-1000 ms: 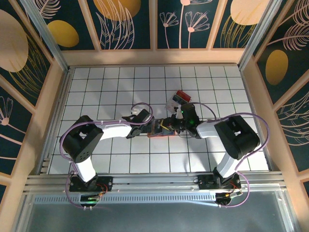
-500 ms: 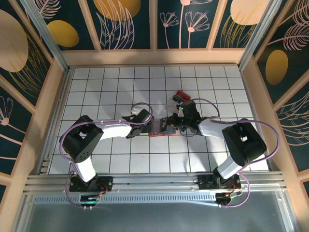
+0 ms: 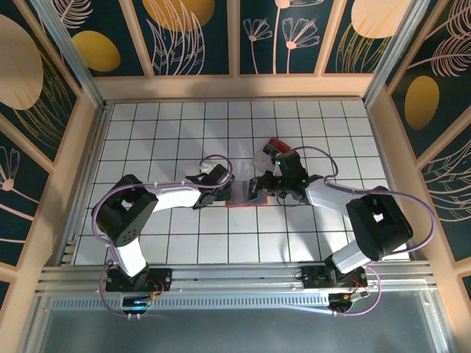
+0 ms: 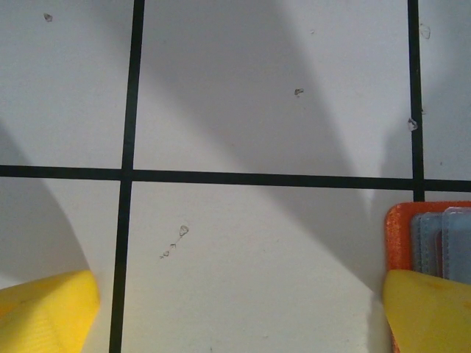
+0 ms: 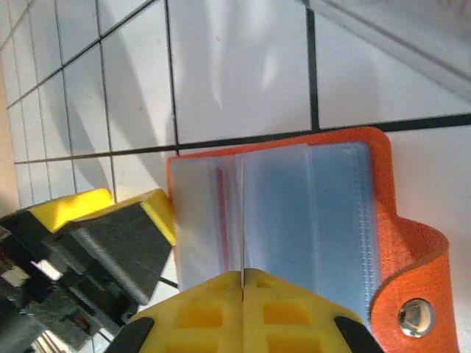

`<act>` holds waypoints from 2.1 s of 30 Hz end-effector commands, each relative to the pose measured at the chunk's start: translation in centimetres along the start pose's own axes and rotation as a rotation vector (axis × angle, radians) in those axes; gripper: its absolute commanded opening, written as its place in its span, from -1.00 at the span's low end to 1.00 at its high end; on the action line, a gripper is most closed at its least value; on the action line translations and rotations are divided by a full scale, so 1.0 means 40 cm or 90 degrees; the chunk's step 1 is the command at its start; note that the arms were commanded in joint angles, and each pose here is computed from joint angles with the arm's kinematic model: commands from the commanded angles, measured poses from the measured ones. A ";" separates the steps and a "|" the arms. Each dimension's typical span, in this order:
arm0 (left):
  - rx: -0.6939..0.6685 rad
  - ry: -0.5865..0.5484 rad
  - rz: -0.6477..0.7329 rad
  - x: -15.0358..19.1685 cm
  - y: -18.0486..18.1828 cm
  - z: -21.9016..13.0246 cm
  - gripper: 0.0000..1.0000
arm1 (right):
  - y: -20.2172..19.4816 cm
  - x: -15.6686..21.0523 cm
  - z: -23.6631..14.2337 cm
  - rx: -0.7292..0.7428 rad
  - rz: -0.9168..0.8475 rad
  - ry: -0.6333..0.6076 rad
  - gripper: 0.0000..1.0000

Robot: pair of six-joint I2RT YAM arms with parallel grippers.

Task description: Take the credit cards out of the card holder

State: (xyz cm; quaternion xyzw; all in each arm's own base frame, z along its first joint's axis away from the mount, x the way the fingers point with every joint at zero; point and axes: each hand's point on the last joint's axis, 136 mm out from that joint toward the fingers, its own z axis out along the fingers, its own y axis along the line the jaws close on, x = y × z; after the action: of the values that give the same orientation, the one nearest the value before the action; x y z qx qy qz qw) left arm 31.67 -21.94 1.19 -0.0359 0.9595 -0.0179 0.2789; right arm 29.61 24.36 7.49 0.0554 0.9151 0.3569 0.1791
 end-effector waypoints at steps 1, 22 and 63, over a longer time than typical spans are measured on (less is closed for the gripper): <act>-0.046 0.032 0.026 0.033 0.051 0.042 0.98 | 0.052 -0.076 -0.057 0.012 -0.066 -0.063 -1.00; -0.015 0.000 0.039 -0.017 0.029 0.027 0.98 | 0.055 -0.344 -0.157 0.232 -0.432 -0.180 -1.00; -0.013 0.004 0.035 -0.020 0.024 0.028 0.98 | -0.077 -0.331 -0.027 0.327 -0.589 -0.023 -1.00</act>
State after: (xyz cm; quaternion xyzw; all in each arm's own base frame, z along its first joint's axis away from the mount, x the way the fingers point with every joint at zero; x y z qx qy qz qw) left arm 33.12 -21.42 1.38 -0.0190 0.9564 -0.0150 0.2910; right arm 42.00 18.38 11.17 -0.2917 0.8958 -0.0022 0.3352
